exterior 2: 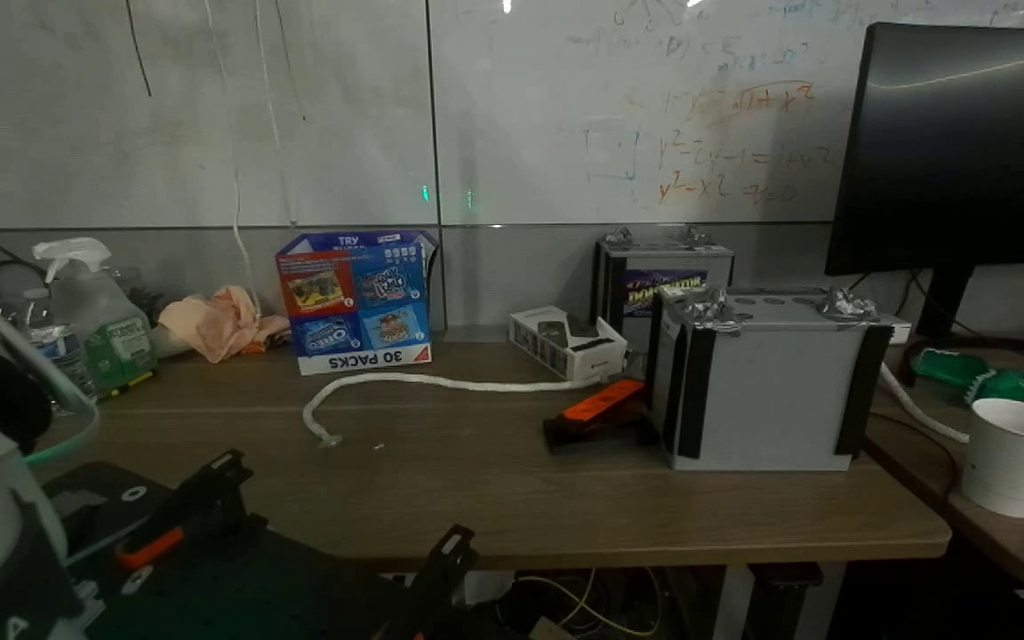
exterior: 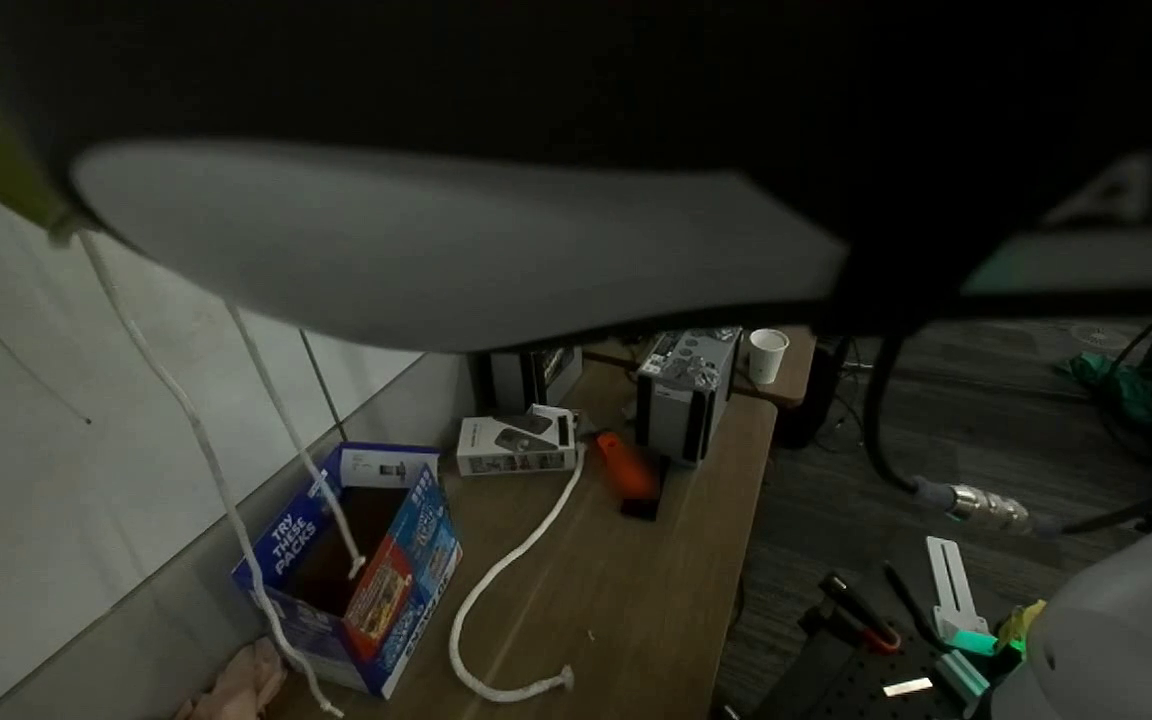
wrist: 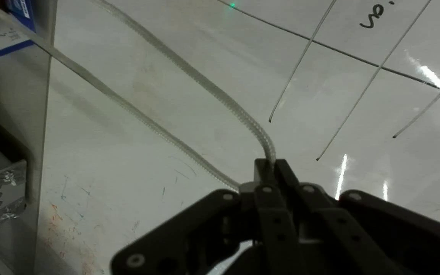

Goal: Put the two ropes in the box one at a time

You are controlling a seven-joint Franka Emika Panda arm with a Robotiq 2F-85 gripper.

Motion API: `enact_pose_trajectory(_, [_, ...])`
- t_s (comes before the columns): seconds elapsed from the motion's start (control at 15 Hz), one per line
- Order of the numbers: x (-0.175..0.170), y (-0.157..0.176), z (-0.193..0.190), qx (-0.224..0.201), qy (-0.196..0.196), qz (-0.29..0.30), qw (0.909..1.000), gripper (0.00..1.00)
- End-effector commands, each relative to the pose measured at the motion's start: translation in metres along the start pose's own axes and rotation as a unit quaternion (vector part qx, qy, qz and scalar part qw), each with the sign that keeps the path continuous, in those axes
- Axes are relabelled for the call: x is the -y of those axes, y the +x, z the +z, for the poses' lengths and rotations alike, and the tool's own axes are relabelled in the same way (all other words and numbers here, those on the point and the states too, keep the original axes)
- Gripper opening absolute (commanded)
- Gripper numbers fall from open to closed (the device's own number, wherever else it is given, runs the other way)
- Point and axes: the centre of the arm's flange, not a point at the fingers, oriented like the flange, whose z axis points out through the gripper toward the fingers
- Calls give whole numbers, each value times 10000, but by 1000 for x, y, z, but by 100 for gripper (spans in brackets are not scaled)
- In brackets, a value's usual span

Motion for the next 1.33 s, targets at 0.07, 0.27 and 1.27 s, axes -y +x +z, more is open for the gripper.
enact_pose_trajectory(0.07, [11, 2, 25, -117, 202, -89, 9997, 7])
enact_pose_trajectory(0.27, [6, 5, 45, -106, 244, -187, 9995, 7])
enact_pose_trajectory(1.27, [-21, 6, 126, 37, -232, -406, 9989, 7])
